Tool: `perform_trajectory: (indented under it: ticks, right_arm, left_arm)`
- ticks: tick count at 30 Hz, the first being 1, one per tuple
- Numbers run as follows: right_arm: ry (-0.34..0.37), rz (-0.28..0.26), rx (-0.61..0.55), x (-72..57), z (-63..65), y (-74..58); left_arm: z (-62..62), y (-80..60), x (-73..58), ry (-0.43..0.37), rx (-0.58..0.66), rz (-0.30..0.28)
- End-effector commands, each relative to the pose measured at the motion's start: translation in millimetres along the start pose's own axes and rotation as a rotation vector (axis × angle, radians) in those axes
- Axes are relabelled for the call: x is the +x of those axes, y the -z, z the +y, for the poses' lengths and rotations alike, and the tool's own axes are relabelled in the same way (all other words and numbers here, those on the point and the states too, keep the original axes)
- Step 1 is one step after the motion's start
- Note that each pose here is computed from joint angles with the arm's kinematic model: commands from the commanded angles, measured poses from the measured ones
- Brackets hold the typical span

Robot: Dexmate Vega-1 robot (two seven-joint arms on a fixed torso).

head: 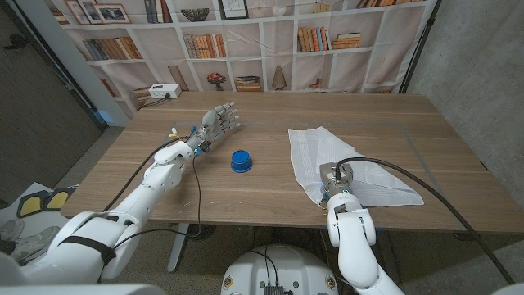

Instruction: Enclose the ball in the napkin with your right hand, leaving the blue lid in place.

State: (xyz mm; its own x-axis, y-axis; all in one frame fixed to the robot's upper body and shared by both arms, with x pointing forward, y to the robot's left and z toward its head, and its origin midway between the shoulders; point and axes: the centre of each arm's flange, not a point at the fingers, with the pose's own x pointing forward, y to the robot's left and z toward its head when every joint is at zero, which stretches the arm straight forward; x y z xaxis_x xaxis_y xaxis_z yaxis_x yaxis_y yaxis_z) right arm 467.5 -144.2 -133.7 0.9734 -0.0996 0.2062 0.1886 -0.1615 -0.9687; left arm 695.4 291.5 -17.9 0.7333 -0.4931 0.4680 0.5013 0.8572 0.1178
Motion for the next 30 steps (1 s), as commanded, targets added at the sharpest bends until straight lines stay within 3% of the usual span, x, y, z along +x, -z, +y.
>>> perform_trajectory:
  ticks: [1,5,12,19,30]
  right_arm:
    - [0.25,-0.005,0.07,-3.3,-3.3,7.8]
    - [0.374,0.009,0.093,-4.4,-12.5,13.1]
    - [0.466,0.039,0.12,-0.5,-25.5,21.0]
    - [0.509,0.071,0.127,9.8,-38.7,33.9]
    - [0.519,0.12,0.168,27.7,-46.8,58.1]
  left_arm:
    - [0.1,1.7,3.3,0.008,-0.002,0.01]
    - [-0.3,1.8,3.7,0.007,-0.002,0.012]
    - [-0.9,1.7,2.9,0.003,-0.003,0.008]
    - [-2.3,1.7,2.5,-0.002,-0.002,0.006]
    - [-4.4,-1.4,0.2,-0.019,0.003,0.001]
